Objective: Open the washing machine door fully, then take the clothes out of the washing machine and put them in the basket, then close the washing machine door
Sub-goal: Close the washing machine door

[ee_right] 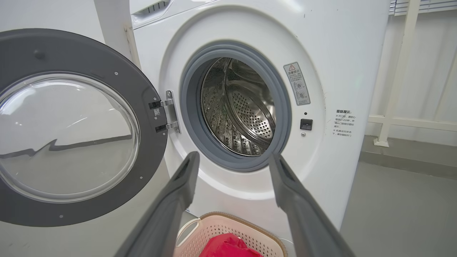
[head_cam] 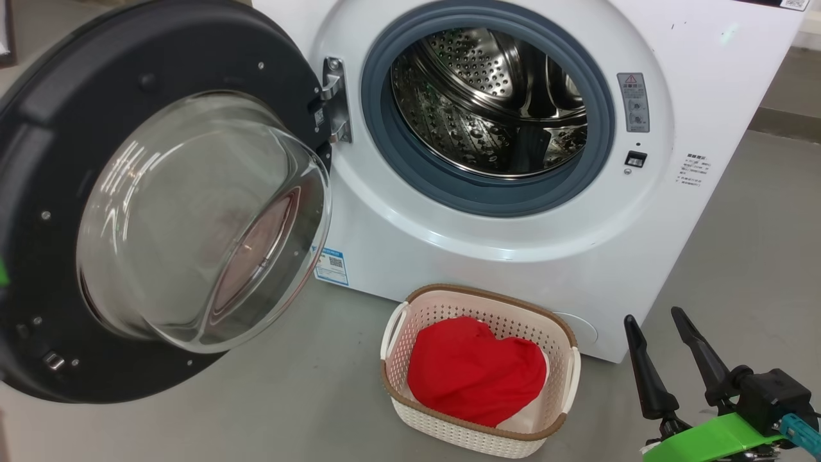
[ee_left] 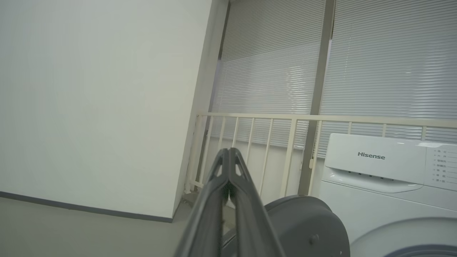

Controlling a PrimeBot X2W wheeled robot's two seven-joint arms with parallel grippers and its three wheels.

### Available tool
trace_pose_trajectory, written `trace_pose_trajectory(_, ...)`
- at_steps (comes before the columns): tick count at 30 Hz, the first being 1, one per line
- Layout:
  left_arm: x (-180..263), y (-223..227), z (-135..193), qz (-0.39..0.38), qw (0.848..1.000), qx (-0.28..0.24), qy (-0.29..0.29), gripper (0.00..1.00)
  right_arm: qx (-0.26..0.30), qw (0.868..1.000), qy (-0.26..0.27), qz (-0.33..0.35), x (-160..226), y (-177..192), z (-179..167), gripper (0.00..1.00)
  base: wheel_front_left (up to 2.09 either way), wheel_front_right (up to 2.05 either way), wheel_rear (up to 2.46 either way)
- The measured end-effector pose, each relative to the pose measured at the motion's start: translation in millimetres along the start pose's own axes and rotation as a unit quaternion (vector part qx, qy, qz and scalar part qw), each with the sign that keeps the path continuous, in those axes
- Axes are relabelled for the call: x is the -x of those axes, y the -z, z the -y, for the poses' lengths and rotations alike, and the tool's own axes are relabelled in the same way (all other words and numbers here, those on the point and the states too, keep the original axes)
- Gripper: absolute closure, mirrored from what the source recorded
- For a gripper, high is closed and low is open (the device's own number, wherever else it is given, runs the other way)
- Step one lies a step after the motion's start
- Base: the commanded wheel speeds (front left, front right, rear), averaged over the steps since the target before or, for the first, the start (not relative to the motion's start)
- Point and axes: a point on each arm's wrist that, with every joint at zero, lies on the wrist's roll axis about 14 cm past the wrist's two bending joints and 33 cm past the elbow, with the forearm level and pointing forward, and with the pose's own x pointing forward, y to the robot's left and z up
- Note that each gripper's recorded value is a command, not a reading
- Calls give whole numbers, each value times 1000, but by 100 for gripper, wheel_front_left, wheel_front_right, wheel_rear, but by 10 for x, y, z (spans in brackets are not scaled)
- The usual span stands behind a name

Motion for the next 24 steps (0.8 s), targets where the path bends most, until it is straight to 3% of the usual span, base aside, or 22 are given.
trace_pose_trajectory(4, -178, 120, -239, -37, 998, 38, -45, 100, 0, 1000, 4, -1, 11, 8, 24, 0, 0, 0, 0)
trace_pose_trajectory(10, -266, 572, -550, -129, 977, 124, -119, 100, -1, 1000, 7, -6, 27, 39, 44, 0, 0, 0, 0)
trace_pose_trajectory(16, -64, 1220, -569, -269, 925, 220, -155, 100, -1, 1000, 9, -9, 53, 60, 56, 0, 0, 0, 0)
trace_pose_trajectory(21, 85, 1492, -540, -344, 887, 262, -164, 100, 2, 1000, 11, -12, 66, 66, 80, 0, 0, 0, 0)
trace_pose_trajectory(24, 128, 1566, -498, -370, 872, 277, -157, 100, 5, 1000, 10, -14, 70, 74, 88, 0, 0, 0, 0)
